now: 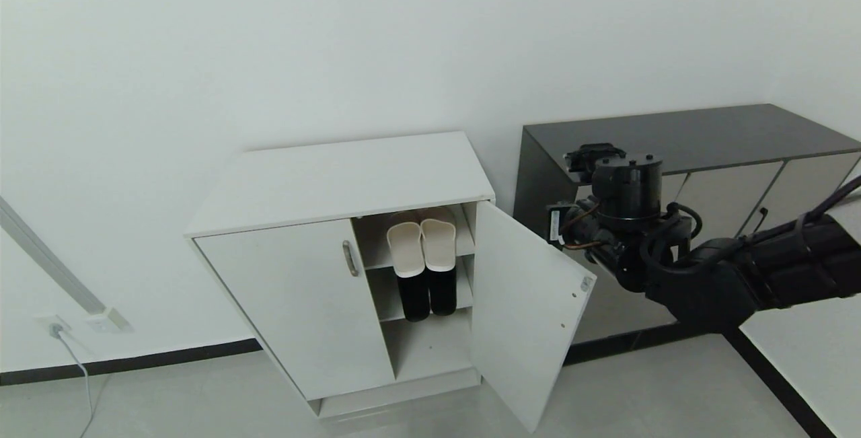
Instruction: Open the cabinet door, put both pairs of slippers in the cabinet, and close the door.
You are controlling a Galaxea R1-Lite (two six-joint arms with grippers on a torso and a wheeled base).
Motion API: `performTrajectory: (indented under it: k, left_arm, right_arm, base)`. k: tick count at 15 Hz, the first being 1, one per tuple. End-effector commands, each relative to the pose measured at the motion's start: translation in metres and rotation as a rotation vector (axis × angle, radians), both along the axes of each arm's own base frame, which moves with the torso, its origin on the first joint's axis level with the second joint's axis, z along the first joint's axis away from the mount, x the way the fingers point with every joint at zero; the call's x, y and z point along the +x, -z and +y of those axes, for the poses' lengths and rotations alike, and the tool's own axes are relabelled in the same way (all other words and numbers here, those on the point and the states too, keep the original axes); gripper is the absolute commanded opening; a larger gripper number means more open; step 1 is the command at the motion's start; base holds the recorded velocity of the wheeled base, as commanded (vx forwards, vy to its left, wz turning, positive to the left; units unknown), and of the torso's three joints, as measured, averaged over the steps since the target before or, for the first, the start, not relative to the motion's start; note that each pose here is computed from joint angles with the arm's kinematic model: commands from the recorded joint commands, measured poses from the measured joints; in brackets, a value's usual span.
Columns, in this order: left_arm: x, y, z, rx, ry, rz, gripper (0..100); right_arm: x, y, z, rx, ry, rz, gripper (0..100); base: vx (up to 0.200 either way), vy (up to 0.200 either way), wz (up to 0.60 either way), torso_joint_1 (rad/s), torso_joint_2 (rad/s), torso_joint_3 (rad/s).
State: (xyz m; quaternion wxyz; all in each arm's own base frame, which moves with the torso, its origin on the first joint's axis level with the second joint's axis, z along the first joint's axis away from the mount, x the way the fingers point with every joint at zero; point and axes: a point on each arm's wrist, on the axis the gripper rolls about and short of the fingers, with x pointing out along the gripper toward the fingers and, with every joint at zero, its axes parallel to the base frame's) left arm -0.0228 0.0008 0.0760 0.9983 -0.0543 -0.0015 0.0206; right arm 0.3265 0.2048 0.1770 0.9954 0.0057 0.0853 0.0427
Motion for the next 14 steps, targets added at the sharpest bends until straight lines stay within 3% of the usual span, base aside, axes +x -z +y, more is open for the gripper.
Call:
performTrajectory:
  k: [1,8,14]
  left_arm:
    - [0.000,0.000,0.000,0.000,-0.002,-0.001,0]
    - [0.000,0.000,0.000,-0.002,-0.009,-0.001,0]
    - [0.000,0.000,0.000,-0.002,-0.014,0.001,0]
  right_arm:
    - [0.019,0.019,0.001,-0.005,0.017,0.032,0]
    - [0.041,0.054,-0.004,-0.035,0.036,0.100,0]
    - [0.042,0.060,-0.005,-0.042,0.038,0.117,0]
  base:
    - [0.000,0.000,0.00,0.000,0.00,0.000]
    - [0.000,0.000,0.00,0.000,0.00,0.000]
    - [0.000,0.000,0.00,0.000,0.00,0.000]
